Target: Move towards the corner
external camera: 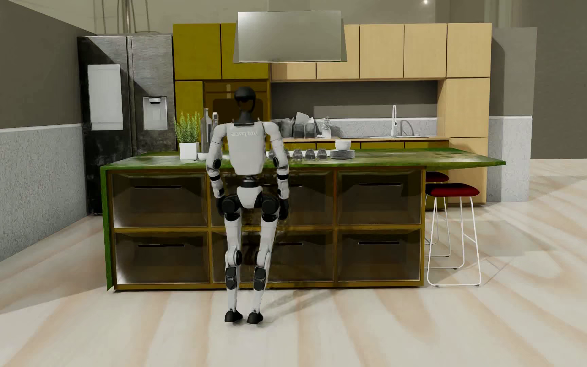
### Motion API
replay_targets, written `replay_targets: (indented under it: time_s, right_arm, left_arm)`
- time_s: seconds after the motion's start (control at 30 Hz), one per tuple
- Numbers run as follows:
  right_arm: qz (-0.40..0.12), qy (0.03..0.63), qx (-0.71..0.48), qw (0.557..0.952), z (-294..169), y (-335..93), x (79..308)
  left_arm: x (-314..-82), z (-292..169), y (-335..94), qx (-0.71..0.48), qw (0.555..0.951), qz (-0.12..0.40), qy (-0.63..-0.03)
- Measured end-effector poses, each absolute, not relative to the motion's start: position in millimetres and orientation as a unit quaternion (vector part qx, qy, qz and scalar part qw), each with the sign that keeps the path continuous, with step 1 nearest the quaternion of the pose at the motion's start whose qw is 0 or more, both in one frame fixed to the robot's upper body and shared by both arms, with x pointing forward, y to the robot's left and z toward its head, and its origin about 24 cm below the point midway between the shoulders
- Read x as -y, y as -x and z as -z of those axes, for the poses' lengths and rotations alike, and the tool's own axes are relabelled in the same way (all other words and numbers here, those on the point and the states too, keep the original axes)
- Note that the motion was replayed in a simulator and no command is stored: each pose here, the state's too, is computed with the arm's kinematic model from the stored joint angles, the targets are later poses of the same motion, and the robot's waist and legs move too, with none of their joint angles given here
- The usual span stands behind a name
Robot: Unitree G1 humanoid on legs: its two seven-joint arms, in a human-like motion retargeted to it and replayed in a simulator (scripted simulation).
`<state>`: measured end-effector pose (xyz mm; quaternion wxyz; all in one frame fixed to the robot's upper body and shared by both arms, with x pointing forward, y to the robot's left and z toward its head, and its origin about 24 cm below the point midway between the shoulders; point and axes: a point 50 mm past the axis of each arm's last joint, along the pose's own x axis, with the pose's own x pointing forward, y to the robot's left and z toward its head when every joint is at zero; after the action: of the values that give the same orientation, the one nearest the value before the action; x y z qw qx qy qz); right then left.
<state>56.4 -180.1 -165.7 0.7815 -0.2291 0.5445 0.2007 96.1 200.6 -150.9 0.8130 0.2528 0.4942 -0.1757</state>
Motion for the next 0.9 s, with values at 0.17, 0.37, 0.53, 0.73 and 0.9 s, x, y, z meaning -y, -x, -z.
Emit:
replay_targets:
  time_s: [0.17,0.37,0.53,0.73,0.9]
  right_arm:
    - [-0.211,0.235,-0.532,0.785,164.5,-64.7,175.7]
    - [-0.226,0.24,-0.531,0.781,165.0,-62.5,171.6]
    - [-0.218,0.238,-0.539,0.778,166.0,-59.1,174.9]
    - [-0.216,0.236,-0.54,0.779,166.2,-59.0,174.6]
    - [-0.217,0.238,-0.541,0.777,166.5,-58.7,175.4]
  left_arm:
    - [-193.5,151.9,-98.3,-0.489,0.807,0.199,-0.265]
    - [-189.4,153.2,-94.1,-0.491,0.804,0.207,-0.263]
    - [-192.9,153.2,-94.4,-0.494,0.805,0.199,-0.262]
    - [-193.3,153.2,-94.1,-0.494,0.804,0.2,-0.263]
    - [-189.7,153.6,-93.7,-0.493,0.805,0.204,-0.26]
